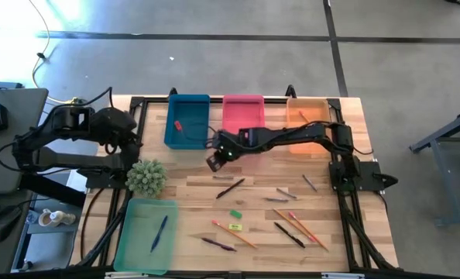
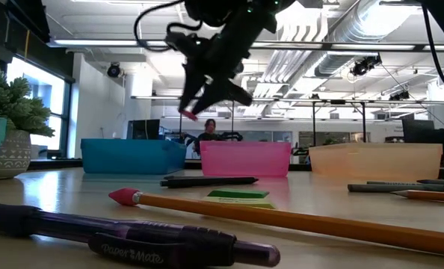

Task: Sort crayons/erasers/pens/pencils in bins
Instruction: Put the pink eraser into the blue bin

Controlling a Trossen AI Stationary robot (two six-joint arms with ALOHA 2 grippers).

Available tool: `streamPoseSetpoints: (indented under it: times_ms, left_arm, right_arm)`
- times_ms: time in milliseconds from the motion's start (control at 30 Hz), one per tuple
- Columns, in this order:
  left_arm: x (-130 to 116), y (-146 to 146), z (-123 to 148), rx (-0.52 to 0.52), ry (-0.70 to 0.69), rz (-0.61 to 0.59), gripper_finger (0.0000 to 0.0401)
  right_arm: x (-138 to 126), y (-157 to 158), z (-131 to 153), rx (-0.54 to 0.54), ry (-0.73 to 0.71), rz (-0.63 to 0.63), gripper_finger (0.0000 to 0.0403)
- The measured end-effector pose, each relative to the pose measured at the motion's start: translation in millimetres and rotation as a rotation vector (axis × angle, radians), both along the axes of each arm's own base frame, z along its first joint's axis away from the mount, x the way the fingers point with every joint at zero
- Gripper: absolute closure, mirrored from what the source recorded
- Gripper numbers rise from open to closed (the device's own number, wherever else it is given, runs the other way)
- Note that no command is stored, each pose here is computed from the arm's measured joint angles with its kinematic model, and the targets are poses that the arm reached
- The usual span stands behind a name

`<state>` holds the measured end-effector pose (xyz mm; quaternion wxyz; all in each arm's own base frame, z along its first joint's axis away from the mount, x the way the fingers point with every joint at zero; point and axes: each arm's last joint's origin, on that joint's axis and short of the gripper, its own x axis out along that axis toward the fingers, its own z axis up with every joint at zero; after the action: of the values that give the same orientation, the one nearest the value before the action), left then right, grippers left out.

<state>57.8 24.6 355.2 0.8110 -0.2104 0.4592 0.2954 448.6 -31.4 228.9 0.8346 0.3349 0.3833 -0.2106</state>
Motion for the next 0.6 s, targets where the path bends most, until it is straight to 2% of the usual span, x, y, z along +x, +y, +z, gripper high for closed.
streamPoseSetpoints:
  times_ms: [333, 600]
  left_arm:
    - [6, 2, 4, 0.033, -0.069, 0.004, 0.0240]
    - [17, 10, 13, 0.165, -0.180, 0.067, 0.0240]
  right_arm:
    - [19, -35, 29, -0.082, -0.359, -0.100, 0.0320]
    - [22, -67, 47, -0.289, -0.522, -0.185, 0.0320]
